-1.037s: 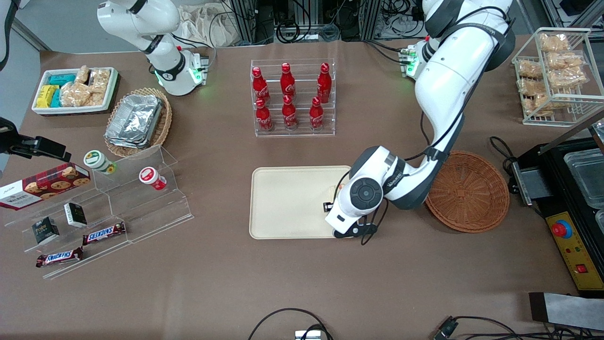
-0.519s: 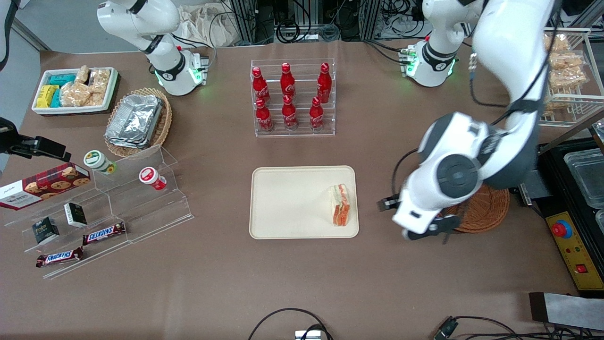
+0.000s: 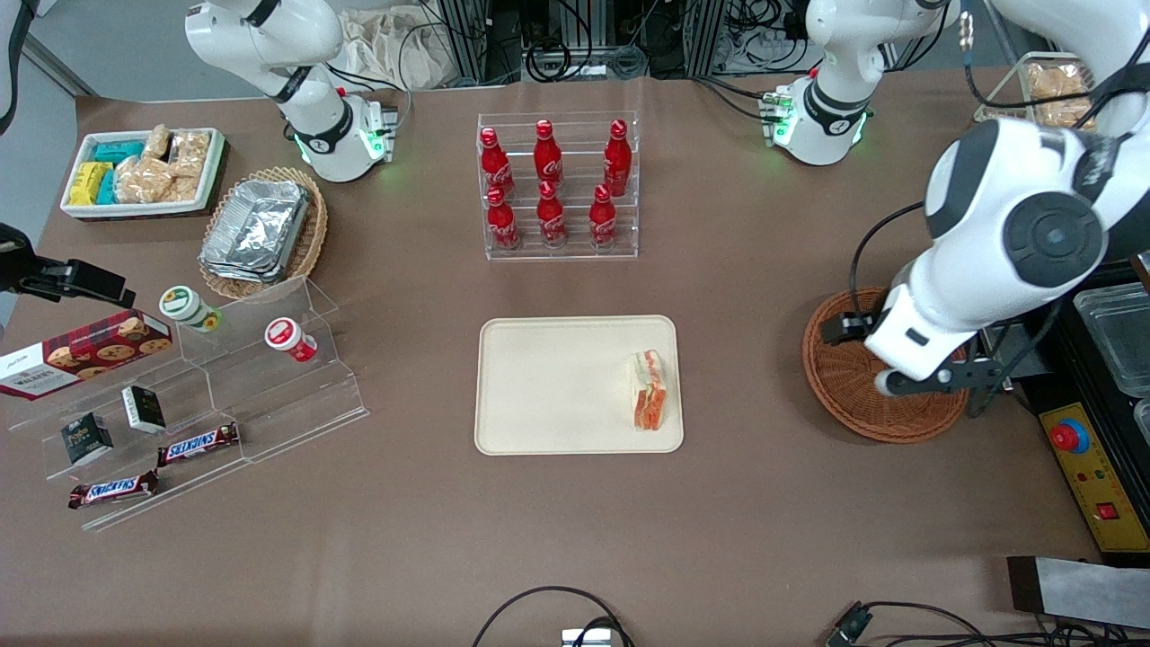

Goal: Place sandwich from basket to tray

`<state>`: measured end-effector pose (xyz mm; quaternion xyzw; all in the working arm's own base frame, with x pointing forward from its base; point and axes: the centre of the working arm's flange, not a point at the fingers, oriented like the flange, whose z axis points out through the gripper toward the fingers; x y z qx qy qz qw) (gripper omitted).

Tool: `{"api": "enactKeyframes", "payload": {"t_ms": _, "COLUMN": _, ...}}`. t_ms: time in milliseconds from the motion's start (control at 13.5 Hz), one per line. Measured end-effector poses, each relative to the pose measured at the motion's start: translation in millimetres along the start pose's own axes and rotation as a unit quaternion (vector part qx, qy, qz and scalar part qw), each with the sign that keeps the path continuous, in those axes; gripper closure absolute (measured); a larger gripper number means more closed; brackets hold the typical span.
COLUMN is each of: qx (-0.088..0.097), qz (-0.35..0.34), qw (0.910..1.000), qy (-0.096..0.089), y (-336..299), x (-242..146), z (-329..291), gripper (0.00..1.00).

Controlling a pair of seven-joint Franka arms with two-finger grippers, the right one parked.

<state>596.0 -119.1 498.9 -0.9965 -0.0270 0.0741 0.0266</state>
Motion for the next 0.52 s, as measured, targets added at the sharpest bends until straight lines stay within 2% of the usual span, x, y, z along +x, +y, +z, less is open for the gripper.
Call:
{"api": "enactKeyframes", "payload": {"t_ms": 222, "qx": -0.002, "qz": 0.018, "qw": 0.9998, "qy": -0.004, "y": -56, "x": -13, "z": -8, "gripper": 0.0}}
{"api": "enactKeyframes", "payload": {"t_ms": 519, "qx": -0.002, "qz": 0.027, "qw": 0.9996, "qy": 0.001, "y": -76, "x": -16, "z": -19, "gripper": 0.0}}
